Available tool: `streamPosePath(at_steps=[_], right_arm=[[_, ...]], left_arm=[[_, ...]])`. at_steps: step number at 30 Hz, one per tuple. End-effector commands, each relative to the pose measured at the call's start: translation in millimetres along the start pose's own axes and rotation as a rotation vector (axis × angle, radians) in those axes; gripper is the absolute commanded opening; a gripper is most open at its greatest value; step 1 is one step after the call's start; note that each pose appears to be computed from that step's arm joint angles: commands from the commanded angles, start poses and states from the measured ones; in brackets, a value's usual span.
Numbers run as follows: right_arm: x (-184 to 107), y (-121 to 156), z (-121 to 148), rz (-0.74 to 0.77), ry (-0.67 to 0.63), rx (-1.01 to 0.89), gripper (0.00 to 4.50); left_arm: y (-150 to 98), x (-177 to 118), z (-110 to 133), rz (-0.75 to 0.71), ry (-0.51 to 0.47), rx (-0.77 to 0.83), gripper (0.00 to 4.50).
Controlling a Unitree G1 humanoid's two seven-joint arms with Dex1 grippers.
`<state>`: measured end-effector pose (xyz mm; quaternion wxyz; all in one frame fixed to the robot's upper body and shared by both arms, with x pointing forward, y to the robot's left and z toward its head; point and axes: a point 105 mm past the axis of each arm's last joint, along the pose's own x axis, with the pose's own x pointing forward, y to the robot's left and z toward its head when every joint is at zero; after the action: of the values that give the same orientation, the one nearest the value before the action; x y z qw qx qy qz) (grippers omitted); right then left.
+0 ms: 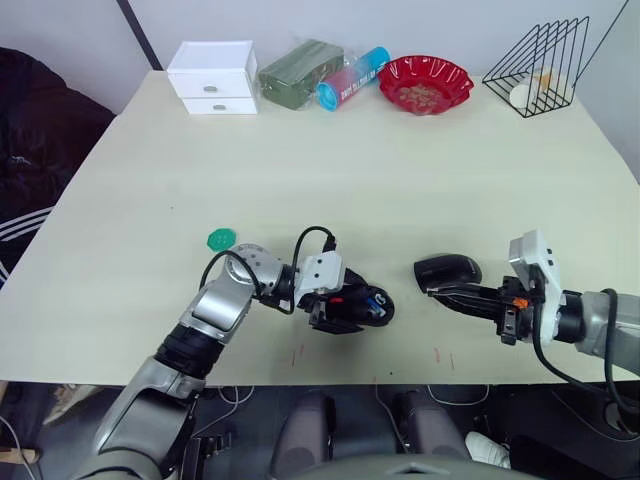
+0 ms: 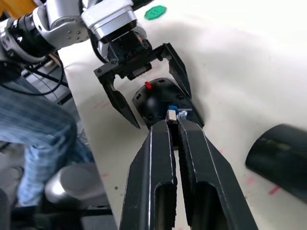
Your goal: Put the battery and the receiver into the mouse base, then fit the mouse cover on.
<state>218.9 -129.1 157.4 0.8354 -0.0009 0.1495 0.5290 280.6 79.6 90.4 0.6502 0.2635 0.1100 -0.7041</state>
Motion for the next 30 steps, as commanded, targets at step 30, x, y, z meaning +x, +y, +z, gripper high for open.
streamPosePath(at_steps=[30], right_arm=[[20, 2, 12, -0.044, 0.196, -0.129, 0.0]], left_arm=[[-8, 1, -17, 0.075, 0.094, -0.058, 2.94]])
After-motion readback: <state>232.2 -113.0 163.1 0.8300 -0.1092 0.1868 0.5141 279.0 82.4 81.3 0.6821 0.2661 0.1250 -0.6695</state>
